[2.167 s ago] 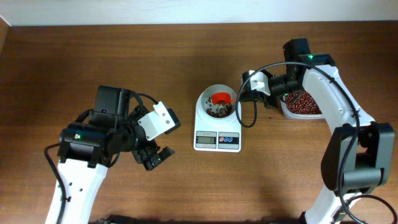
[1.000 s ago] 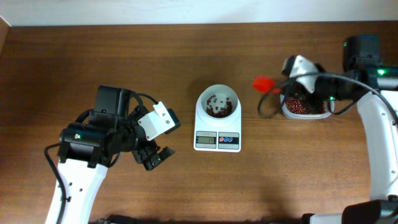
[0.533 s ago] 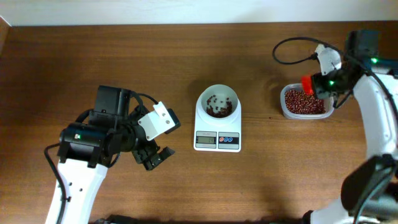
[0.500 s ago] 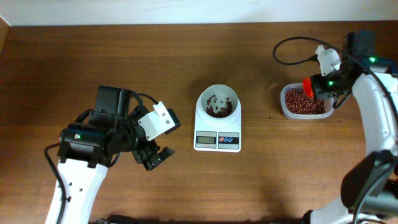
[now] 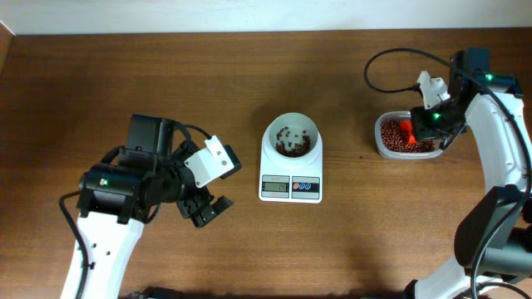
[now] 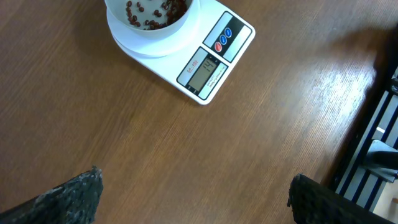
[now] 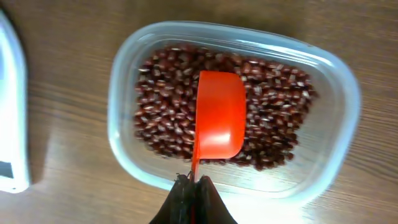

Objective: Scoop and weigh 50g on scale
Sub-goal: 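Move the empty scoop back into the bean tub with right gripper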

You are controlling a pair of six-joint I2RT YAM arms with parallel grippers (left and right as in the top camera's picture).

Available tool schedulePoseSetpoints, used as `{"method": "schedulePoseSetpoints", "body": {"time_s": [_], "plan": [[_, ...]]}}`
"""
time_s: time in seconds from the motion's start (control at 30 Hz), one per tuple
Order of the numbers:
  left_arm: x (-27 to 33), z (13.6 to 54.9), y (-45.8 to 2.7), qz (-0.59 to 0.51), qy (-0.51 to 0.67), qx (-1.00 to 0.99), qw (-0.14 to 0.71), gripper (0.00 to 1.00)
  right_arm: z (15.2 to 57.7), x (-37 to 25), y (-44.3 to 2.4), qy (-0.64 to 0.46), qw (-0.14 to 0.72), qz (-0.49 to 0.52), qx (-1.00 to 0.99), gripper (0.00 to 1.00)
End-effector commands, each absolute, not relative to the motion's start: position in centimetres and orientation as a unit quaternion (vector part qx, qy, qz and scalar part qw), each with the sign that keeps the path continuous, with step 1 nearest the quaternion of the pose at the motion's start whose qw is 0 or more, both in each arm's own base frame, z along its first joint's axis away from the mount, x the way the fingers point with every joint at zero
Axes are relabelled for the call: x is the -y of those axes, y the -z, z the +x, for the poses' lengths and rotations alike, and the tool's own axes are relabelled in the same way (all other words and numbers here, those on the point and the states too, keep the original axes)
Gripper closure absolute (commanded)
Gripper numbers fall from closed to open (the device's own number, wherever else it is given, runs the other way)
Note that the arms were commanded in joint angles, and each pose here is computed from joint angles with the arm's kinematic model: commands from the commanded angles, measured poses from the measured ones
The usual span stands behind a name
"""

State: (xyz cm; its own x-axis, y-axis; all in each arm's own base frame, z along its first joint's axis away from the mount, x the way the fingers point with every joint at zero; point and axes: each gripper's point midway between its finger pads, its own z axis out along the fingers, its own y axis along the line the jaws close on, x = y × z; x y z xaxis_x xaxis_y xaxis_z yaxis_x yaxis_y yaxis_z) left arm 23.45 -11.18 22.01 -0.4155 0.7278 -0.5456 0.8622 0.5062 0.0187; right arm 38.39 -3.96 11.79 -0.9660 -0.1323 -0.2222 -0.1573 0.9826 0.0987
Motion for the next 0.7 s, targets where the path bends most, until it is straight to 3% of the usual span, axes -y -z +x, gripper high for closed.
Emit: {"method": "schedulePoseSetpoints", "body": {"time_s": [0.0,0.3,0.67], "plan": [[11.3,23.3,-21.9,0.475,0.138,-0.833,0.249,0.01,38.1,2.1,-11.1,-0.116,0.102,-0.071,-0.985,0.96],[11.3,23.3,-21.9,0.475,0.138,-0.833,0.249,0.01,37.1,0.3,-9.5,-0.176,0.095,-0.085,-0.976,0.96],[11.3,23.3,-21.9,0.475,0.138,-0.833,0.249,0.01,37.3,4.0,-11.3,-0.274,0.144,0.008,-0.951,0.96]]}}
